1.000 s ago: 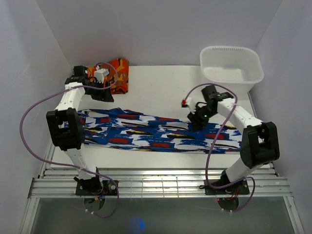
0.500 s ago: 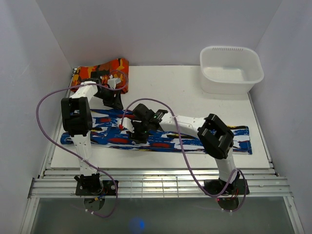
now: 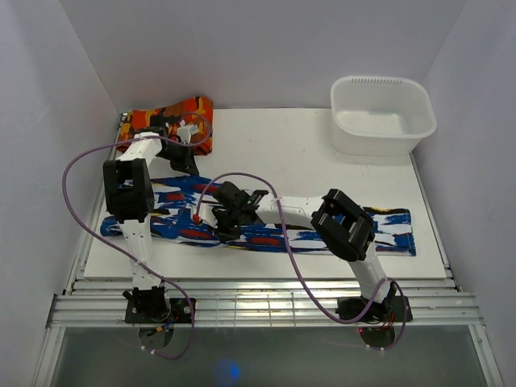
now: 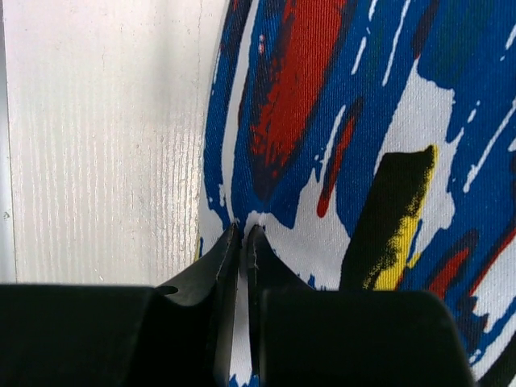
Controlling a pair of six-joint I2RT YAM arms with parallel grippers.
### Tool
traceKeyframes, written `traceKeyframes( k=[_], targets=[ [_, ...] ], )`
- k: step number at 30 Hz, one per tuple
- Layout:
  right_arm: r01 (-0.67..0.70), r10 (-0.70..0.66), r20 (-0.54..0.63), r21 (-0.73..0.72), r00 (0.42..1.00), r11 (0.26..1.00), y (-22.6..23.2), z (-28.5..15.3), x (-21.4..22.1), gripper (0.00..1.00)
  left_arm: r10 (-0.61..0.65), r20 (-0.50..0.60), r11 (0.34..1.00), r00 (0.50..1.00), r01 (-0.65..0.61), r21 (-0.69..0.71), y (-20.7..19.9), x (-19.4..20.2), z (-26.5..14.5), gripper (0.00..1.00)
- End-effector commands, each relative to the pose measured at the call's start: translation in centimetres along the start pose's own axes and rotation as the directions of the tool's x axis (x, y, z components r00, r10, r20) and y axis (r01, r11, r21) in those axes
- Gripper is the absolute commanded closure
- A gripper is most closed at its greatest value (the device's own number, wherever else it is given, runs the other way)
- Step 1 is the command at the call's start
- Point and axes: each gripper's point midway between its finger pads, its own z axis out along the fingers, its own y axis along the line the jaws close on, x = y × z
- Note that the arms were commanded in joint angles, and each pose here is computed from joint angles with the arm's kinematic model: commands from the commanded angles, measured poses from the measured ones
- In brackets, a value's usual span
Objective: Fold and stack the trousers
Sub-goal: Fold the trousers
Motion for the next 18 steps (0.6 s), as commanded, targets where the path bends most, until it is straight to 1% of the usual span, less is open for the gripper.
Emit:
traceKeyframes(
  k=[1,2,7,10,11,12,13,14,15,16,17,18],
  targets=[
    [-0.103,0.08,-0.177,-0.121,0.981,0.987,4.6,1.7,6.3,0.92,0.062,0.13,0.995,0.99,-0.051,-0.085,1.6,-4.9,-0.9,1.0],
    [-0.1,0.076,-0.18,-0.126,0.981,0.987,5.0,1.7,6.4,0.92,0.071,0.148,0.993,0.986,-0.056,-0.105,2.0,-5.5,-0.9,1.0],
    [-0.097,0.068,-0.198,-0.143,0.978,0.985,6.1,2.0,7.1,0.92,0.065,0.142,0.983,0.988,-0.039,-0.181,3.8,-5.9,-0.7,1.0],
    [-0.096,0.065,-0.206,-0.142,0.976,0.985,6.1,2.1,7.1,0.92,0.077,0.155,0.976,0.985,-0.043,-0.212,4.1,-6.3,-1.2,1.0],
    [-0.089,0.062,-0.194,-0.135,0.979,0.987,5.6,2.1,6.5,0.92,0.084,0.16,0.976,0.984,-0.049,-0.21,3.8,-6.5,-1.5,0.92],
    [-0.088,0.062,-0.196,-0.122,0.979,0.989,5.3,2.0,6.1,0.87,0.096,0.175,0.978,0.98,-0.06,-0.201,3.4,-7.0,-2.1,0.84],
    [-0.098,0.073,-0.206,-0.115,0.976,0.989,5.1,1.6,5.8,0.81,0.117,0.208,0.978,0.971,-0.076,-0.193,2.4,-8.0,-3.8,0.6],
    [-0.099,0.077,-0.198,-0.104,0.977,0.99,4.7,1.3,5.2,0.76,0.122,0.222,0.979,0.968,-0.081,-0.186,1.7,-8.3,-4.9,0.53],
    [-0.09,0.076,-0.156,-0.083,0.985,0.993,3.8,0.4,3.1,0.63,0.13,0.238,0.98,0.962,-0.089,-0.175,1.0,-8.7,-5.9,0.48],
    [-0.108,0.099,-0.135,-0.064,0.986,0.992,2.7,-0.7,2.4,0.56,0.15,0.273,0.977,0.95,-0.101,-0.186,0.1,-9.4,-8.4,0.44],
    [-0.135,0.127,-0.106,-0.066,0.986,0.989,2.4,-1.5,1.5,0.42,0.142,0.269,0.979,0.953,-0.096,-0.18,-0.4,-9.0,-9.4,0.4],
    [-0.137,0.134,-0.047,-0.054,0.99,0.989,1.5,-3.2,-0.7,0.37,0.138,0.273,0.979,0.952,-0.089,-0.184,-0.6,-8.7,-10.5,0.39]
  ],
)
